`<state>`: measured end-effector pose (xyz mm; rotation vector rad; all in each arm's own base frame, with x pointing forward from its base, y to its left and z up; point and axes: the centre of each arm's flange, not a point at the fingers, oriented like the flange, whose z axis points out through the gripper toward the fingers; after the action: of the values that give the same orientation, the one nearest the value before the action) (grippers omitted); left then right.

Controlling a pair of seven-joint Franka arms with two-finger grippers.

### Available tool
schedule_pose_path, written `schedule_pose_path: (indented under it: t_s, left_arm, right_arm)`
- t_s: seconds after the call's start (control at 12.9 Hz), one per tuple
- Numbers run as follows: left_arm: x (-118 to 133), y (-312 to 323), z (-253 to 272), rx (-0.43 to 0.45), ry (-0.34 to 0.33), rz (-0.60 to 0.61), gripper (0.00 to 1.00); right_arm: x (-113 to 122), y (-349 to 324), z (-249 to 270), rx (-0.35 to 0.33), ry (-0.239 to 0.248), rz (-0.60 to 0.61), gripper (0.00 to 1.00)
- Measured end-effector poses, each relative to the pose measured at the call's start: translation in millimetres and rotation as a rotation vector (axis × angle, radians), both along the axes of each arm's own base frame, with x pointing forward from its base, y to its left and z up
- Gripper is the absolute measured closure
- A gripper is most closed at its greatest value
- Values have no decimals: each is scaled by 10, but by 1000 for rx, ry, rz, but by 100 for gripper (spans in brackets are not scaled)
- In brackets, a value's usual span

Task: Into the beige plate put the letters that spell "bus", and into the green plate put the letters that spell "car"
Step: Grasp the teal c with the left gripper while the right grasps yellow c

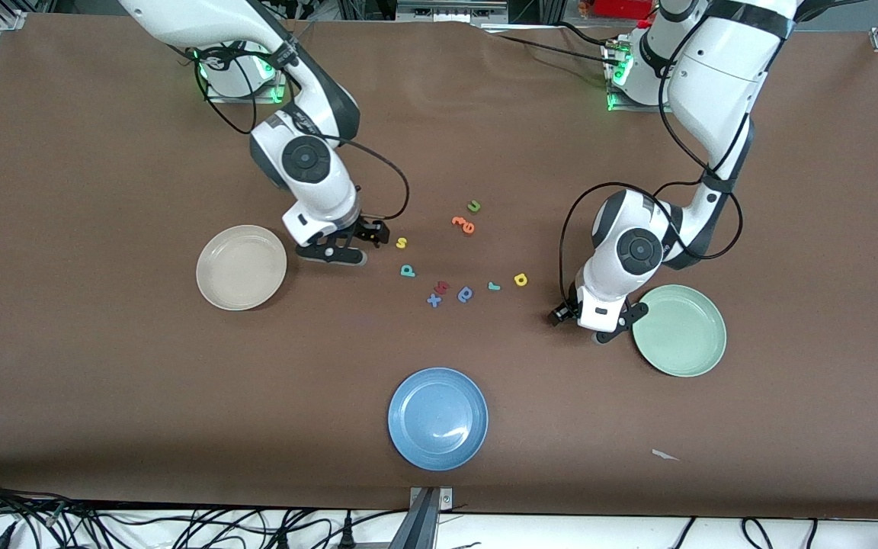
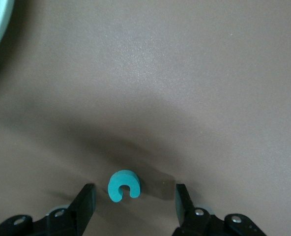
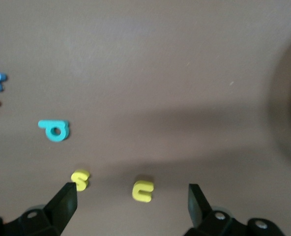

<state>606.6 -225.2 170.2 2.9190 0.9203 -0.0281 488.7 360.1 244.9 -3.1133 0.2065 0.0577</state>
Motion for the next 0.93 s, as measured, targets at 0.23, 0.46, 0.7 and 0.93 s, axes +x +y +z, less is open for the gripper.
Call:
schedule_pose_path:
  t_s: [0.23,0.46,0.7,0.93]
  left_arm:
    - [1,23,-3,16,1,-14,37]
    - [0,32,0,19,5,-14,41]
    - [-1,40,4,22,9,-14,48]
    - [1,48,12,24,10,-13,61]
  right_arm:
    - [-155,-58,-232,9,-31,32,0]
    - [-331,-223,-554,19,-37,48,0]
    - [-397,-221,-646,25,-30,34,0]
    - [-470,-136,-654,23,-31,37,0]
